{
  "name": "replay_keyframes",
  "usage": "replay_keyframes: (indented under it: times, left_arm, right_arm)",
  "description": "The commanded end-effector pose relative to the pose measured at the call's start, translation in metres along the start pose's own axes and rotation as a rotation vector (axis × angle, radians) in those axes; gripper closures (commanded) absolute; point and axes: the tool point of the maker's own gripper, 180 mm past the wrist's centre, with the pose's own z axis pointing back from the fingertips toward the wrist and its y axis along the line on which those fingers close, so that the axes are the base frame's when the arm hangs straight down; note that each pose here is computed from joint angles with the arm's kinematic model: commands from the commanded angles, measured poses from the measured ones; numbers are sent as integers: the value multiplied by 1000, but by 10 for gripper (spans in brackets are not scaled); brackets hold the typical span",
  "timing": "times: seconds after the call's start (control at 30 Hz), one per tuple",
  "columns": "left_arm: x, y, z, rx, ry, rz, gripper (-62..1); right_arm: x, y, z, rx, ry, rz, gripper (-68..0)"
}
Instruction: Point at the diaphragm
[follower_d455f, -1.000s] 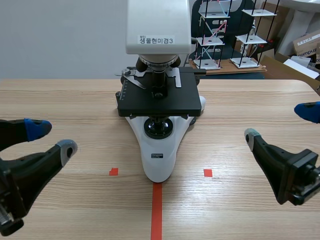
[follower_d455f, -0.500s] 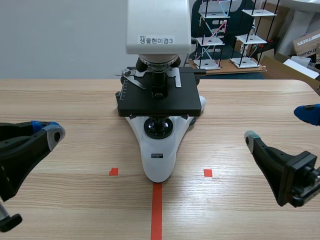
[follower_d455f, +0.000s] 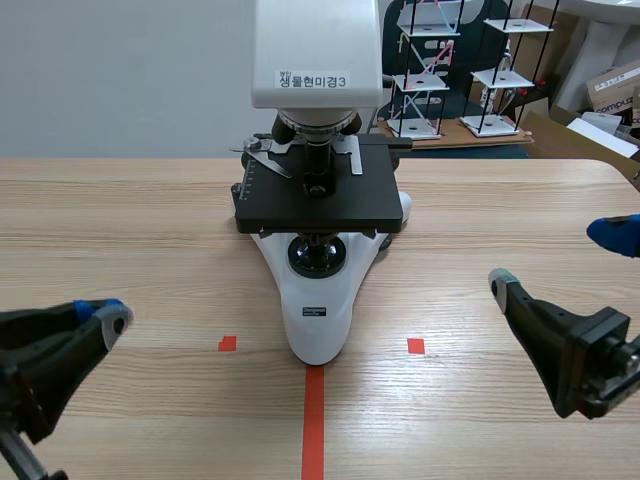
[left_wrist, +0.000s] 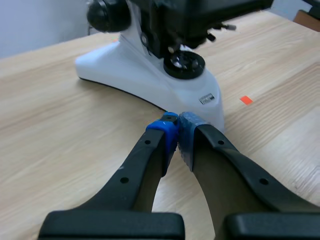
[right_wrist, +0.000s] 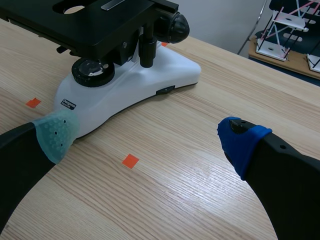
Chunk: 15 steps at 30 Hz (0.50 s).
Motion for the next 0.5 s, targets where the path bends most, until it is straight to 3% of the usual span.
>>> replay_keyframes:
  times: [0.0,0.1,0.47]
  left_arm:
    - [7,-2,-6,-3,-65,16,-17]
    - [-2,-3,-13,3,-92,34,-17]
    - [-40,-7,-38,-10,-146,5,-17]
  right_arm:
    - [8,-2,-2,-2,-29,8,-604]
    - [7,-2,-2,-2,-29,8,-604]
    - [8,-2,-2,-3,-29,8,-604]
